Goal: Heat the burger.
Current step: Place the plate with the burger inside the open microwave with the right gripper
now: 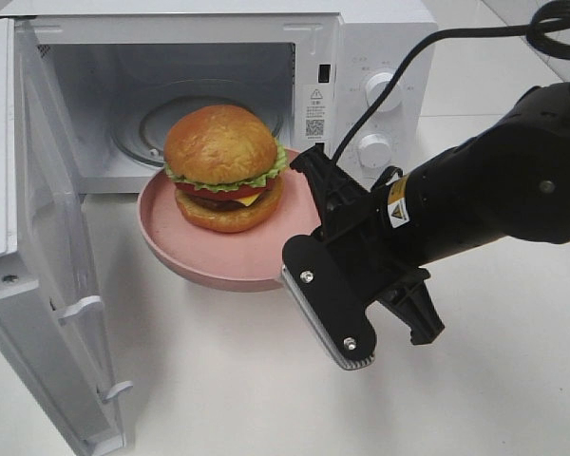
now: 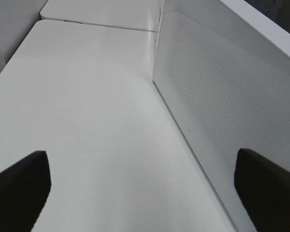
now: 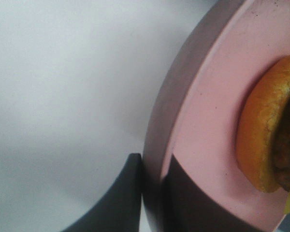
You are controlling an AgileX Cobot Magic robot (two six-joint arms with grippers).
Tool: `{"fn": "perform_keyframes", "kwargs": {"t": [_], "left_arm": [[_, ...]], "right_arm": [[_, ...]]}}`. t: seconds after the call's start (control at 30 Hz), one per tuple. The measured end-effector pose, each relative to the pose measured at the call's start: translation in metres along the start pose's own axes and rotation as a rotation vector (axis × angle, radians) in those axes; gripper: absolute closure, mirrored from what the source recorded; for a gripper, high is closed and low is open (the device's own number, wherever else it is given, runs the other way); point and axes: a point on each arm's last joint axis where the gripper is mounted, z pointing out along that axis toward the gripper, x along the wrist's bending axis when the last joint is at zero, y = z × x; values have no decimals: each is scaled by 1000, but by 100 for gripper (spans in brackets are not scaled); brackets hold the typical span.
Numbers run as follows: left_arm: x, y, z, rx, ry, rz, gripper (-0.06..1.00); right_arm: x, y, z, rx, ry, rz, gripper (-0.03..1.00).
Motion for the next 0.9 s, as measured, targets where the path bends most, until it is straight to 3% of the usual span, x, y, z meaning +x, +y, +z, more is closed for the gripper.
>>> {"fn": "perform_keyframes", "kwargs": {"t": [0.9], "left_arm": [[0,0,0,0,0,0,-3]], "right_arm": [[-42,2,31,-4,-28,93,91]]}}
